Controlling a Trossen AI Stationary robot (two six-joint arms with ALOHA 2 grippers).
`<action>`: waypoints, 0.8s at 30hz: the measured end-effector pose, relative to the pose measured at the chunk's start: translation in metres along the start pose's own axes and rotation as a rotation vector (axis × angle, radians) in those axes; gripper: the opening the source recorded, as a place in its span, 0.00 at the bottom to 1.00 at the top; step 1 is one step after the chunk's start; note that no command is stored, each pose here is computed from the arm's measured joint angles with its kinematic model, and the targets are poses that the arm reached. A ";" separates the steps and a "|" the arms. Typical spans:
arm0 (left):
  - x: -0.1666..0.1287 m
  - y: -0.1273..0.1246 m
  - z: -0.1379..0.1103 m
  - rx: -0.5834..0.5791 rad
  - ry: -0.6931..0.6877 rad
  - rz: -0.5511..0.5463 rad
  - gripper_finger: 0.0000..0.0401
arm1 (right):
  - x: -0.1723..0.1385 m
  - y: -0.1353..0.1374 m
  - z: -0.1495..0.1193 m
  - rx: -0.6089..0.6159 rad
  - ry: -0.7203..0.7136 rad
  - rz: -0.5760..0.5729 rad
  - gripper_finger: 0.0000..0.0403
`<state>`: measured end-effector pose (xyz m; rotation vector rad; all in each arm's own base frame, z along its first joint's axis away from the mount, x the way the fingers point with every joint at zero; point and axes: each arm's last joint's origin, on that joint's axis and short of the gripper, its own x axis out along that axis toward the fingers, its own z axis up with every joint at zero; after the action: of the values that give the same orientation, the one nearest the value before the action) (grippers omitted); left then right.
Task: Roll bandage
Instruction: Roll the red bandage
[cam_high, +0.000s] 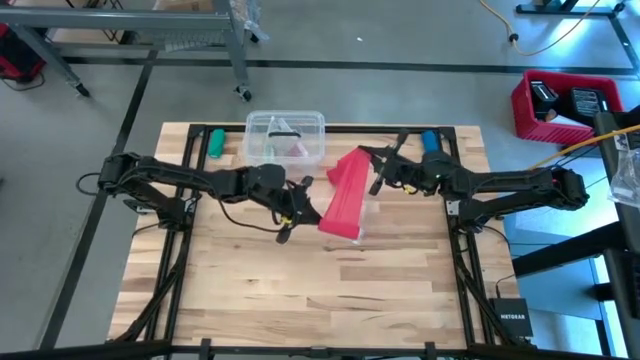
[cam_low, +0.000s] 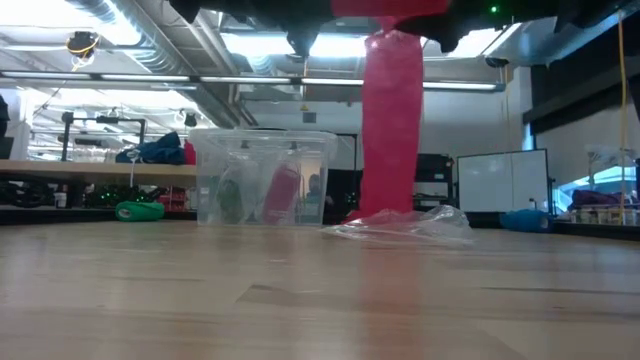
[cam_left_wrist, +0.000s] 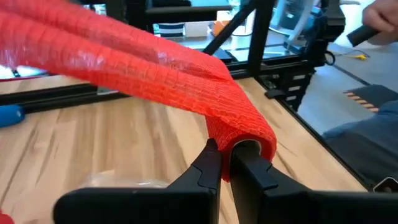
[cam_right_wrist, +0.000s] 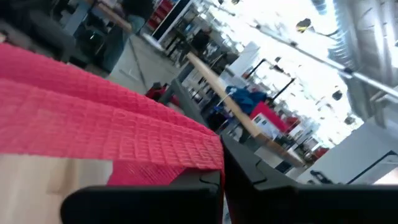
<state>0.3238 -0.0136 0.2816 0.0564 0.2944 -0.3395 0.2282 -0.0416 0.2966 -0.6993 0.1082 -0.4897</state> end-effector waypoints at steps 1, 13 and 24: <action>0.000 0.000 0.001 0.003 -0.007 0.001 0.03 | 0.000 0.001 -0.001 0.013 0.011 0.010 0.02; -0.035 0.018 0.034 0.110 -0.204 0.255 0.03 | -0.005 0.022 -0.019 0.320 0.169 0.317 0.17; -0.046 0.044 0.035 0.018 -0.261 0.346 0.03 | -0.003 0.017 -0.006 0.476 0.150 0.422 0.62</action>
<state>0.3064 0.0395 0.3285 0.0788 0.0204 -0.0037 0.2304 -0.0330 0.2808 -0.1612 0.2640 -0.1478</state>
